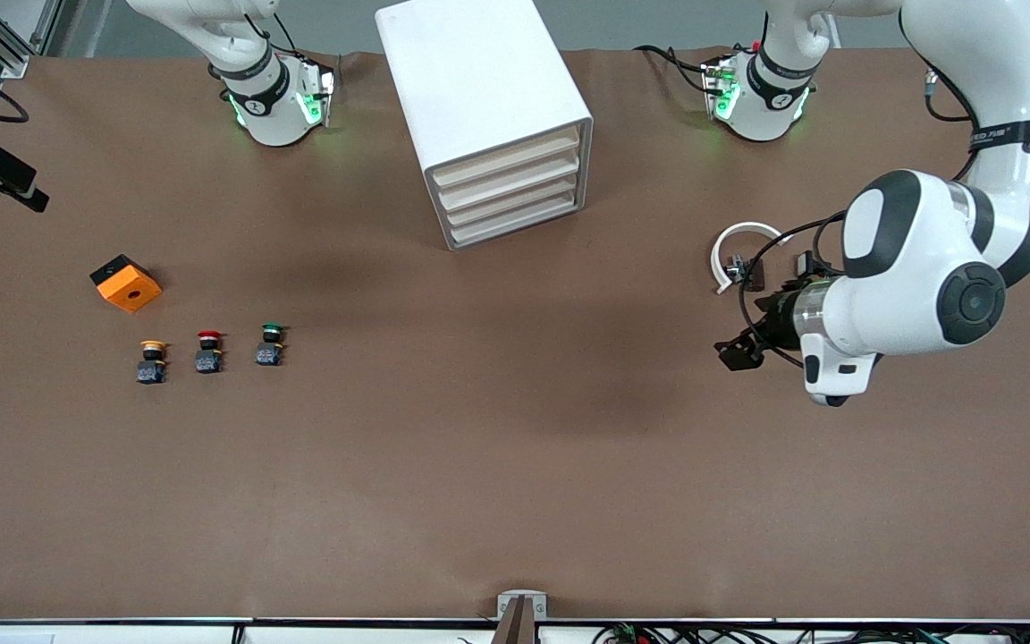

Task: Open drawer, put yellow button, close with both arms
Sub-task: 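Move the left gripper toward the white drawer cabinet's top drawer, then grasp the top drawer's front edge with the left gripper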

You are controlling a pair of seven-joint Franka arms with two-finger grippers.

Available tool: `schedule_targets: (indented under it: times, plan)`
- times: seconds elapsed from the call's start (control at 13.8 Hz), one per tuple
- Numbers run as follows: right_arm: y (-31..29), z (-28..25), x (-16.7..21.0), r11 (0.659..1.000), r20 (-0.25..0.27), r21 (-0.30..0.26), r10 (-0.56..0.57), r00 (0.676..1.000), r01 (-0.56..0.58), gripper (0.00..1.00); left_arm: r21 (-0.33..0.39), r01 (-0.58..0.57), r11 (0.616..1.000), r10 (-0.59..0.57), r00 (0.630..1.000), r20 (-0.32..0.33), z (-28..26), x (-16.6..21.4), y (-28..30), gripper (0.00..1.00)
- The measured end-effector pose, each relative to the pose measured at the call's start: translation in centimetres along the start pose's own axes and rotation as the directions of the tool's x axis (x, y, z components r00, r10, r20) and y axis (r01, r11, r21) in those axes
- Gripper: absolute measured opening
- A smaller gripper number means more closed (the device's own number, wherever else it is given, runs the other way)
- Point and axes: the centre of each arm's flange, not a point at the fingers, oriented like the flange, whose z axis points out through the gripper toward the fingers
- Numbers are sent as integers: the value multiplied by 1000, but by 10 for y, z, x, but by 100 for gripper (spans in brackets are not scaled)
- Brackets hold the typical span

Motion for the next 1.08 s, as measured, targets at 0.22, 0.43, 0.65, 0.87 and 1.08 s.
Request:
schedule_targets:
  times: [0.22, 0.43, 0.65, 0.87, 1.08]
  plan:
    - [-1, 18, 12, 1000, 30, -2, -4, 1000, 4, 100, 18, 91, 996, -92, 992, 86, 7, -19, 6, 100]
    - [-1, 39, 28, 1000, 44, -4, -10, 999, 10, 100, 134, 190, 973, -212, 960, 181, 18, -45, 3, 100]
    - [-1, 59, 41, 1000, 65, -6, -11, 998, 11, 100, 296, 286, 911, -355, 909, 216, 39, -77, 2, 100]
    - [1, 63, 45, 1000, 73, -7, -9, 997, 10, 100, 447, 384, 808, -520, 821, 235, 68, -90, 4, 100]
    - [3, 73, 51, 1000, 86, -8, -4, 996, 5, 100, 586, 467, 662, -675, 711, 195, 125, -88, 13, 100]
